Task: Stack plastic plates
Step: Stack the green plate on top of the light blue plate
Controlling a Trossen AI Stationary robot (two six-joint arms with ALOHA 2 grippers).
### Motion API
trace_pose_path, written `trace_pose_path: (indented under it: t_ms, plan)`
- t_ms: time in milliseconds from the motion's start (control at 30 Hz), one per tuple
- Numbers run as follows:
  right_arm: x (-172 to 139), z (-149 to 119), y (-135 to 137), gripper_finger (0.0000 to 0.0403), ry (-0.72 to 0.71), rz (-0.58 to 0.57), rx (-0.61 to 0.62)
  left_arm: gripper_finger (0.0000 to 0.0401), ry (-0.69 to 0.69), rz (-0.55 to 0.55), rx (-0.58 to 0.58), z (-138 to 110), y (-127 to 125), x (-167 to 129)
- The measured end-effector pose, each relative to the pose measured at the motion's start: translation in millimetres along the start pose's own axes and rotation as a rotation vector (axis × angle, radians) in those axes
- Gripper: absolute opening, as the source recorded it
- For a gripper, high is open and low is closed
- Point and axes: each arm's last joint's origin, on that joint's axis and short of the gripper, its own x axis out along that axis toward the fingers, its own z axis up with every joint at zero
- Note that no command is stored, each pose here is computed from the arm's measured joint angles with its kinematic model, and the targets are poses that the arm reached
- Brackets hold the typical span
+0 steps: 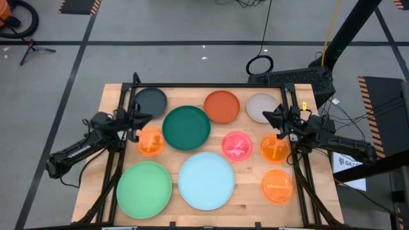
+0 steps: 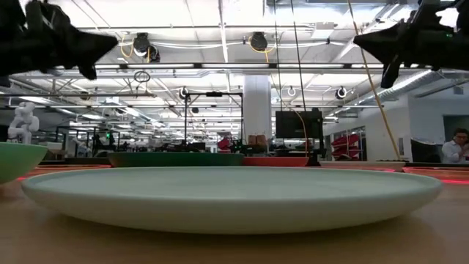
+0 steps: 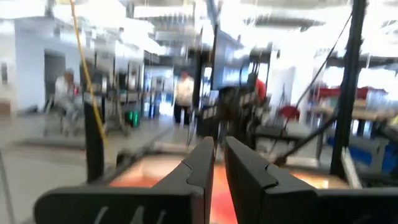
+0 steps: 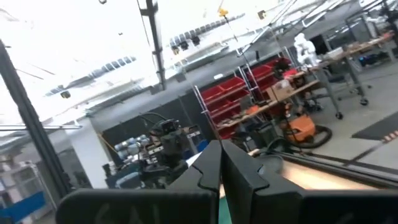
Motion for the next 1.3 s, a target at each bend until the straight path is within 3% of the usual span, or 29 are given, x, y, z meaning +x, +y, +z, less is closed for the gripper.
trace_pose_path:
  t_ms: [200, 333, 633, 933, 1300]
  plan:
    - [10.5, -8.0, 0.9, 0.0008, 0.055, -0.013, 0.008, 0.0047, -0.145, -0.041, -0.067, 15.2, -3.7, -1.2]
    - [21.2, -16.2, -1.6, 0.0008, 0.167, -0.07, -0.04, 0.0047, -0.156, -0.051, -0.143, 16.6, -4.1, -1.4]
    - [85.1, 8.0, 15.1, 0.0008, 0.276, -0.119, -0.111, 0.0047, -0.149, -0.053, -0.197, 16.0, -4.0, -1.3]
    - [151.8, 8.9, 21.2, 0.0008, 0.42, -0.18, -0.118, 0.0047, -0.172, -0.021, -0.362, 16.9, -2.7, -1.4]
    - [217.8, -22.1, 29.7, 0.0008, 0.545, -0.196, -0.054, 0.0047, -0.188, -0.044, -0.291, 36.1, -6.8, -0.7]
